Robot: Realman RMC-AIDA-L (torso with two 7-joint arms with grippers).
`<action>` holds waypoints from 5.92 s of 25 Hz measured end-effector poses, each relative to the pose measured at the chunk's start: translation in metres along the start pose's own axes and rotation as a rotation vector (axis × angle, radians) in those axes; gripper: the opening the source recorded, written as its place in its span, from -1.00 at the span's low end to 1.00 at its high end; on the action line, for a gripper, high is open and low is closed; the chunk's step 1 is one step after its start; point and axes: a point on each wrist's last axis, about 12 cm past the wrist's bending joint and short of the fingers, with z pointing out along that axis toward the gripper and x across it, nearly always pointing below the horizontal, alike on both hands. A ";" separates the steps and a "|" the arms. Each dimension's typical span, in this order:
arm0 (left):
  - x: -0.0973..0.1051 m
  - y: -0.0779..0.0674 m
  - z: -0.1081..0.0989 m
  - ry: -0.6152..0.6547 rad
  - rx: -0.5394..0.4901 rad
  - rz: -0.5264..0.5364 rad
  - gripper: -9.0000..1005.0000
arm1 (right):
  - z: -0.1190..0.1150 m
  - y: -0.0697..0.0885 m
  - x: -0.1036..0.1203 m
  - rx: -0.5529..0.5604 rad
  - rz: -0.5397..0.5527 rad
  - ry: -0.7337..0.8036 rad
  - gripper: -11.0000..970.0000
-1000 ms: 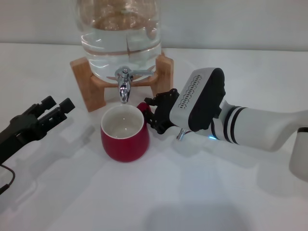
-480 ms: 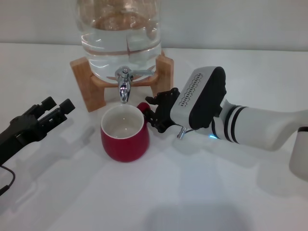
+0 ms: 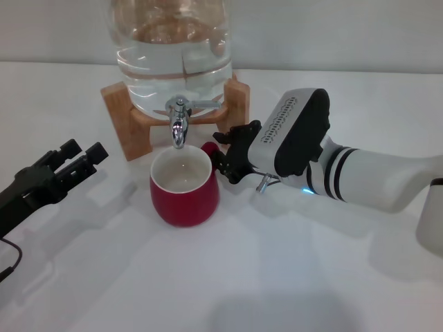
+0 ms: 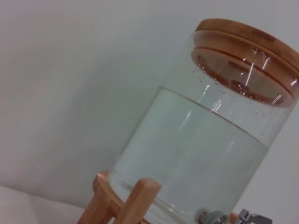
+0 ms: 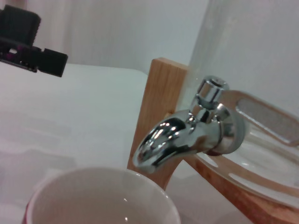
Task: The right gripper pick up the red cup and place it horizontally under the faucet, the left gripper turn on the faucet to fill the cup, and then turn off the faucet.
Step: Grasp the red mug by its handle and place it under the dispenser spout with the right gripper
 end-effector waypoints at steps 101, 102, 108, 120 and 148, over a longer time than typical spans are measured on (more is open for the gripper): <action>-0.001 0.000 0.000 -0.001 0.006 0.002 0.77 | -0.002 0.002 0.004 -0.020 -0.036 -0.006 -0.42; -0.001 0.000 0.001 -0.001 0.007 0.002 0.77 | -0.002 0.002 0.004 -0.022 -0.037 -0.005 -0.42; -0.001 -0.001 0.002 -0.002 0.010 0.003 0.77 | -0.003 0.002 0.007 -0.019 -0.036 0.003 -0.42; 0.000 -0.001 0.000 -0.001 0.006 0.000 0.77 | -0.003 0.004 0.007 -0.028 -0.038 0.002 -0.41; -0.002 0.002 -0.004 -0.008 -0.012 0.000 0.77 | -0.009 0.003 0.015 -0.028 -0.022 0.016 -0.40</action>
